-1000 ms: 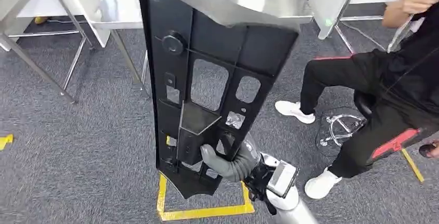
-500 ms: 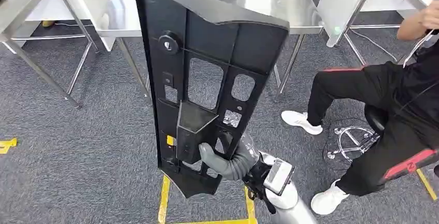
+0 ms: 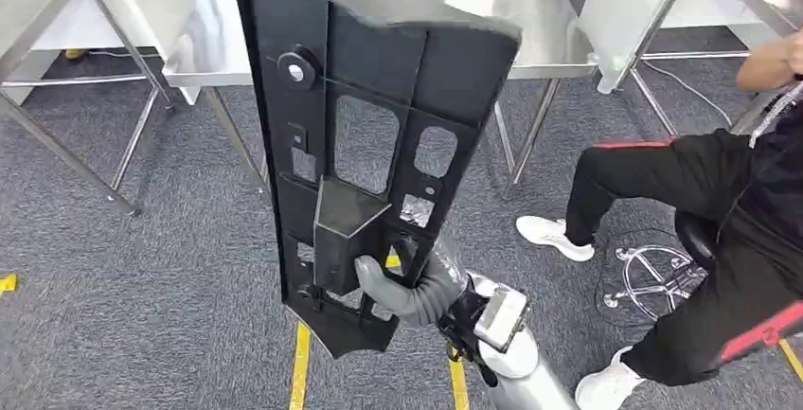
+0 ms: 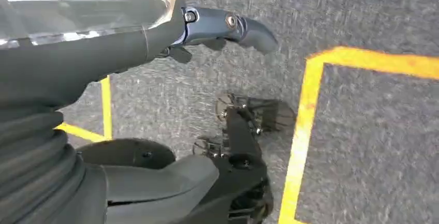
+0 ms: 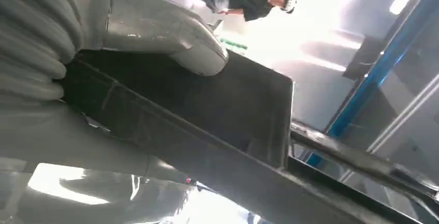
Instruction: Take the parts from the cabinet and place them on the table.
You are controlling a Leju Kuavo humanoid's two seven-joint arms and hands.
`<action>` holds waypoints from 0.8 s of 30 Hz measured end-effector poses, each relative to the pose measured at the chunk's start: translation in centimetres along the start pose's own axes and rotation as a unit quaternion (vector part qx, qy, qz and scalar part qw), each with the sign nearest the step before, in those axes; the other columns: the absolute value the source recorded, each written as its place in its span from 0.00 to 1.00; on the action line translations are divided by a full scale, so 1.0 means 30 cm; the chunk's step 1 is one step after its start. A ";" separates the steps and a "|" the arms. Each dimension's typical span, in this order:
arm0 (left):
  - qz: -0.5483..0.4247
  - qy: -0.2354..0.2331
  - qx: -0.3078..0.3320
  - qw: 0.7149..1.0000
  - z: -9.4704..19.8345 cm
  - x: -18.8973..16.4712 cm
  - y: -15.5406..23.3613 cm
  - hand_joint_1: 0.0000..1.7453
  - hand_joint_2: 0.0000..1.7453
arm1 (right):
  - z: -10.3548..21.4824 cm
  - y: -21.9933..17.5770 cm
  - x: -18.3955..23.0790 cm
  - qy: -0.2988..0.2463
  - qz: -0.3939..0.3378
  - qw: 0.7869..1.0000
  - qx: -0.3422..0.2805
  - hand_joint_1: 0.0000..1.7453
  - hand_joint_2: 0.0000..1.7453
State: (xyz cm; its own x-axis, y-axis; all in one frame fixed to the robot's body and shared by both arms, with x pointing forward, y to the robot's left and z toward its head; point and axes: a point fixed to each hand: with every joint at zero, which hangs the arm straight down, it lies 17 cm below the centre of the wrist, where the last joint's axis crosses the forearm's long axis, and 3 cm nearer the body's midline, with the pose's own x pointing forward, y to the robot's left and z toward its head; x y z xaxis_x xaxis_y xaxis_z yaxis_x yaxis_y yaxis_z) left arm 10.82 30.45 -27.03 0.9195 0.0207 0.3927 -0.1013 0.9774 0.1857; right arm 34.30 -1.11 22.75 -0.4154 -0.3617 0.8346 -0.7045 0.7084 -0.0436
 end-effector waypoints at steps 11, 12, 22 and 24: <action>0.034 0.022 0.026 0.999 -0.003 -0.025 0.037 0.00 1.00 | -0.029 0.057 -0.018 -0.001 -0.010 1.000 0.020 1.00 1.00; 0.037 0.026 0.029 0.999 -0.004 -0.029 0.042 0.00 1.00 | -0.036 0.065 -0.026 0.001 -0.012 1.000 0.021 1.00 1.00; 0.055 0.044 0.049 0.996 -0.005 -0.036 0.049 0.00 1.00 | -0.135 0.079 0.011 -0.013 -0.040 0.999 0.027 1.00 1.00; 0.052 0.041 0.043 0.997 -0.003 -0.034 0.033 0.00 1.00 | -0.161 0.048 0.024 -0.015 -0.039 0.999 0.022 1.00 1.00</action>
State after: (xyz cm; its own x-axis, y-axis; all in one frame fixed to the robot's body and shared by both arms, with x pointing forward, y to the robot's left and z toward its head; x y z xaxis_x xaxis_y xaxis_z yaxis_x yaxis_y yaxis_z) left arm 9.83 31.42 -27.32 0.9299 0.1419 0.3392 -0.2268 0.9475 0.2253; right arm 35.76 2.57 25.94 -0.3746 -0.4330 0.8199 -0.7598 0.6502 -0.0038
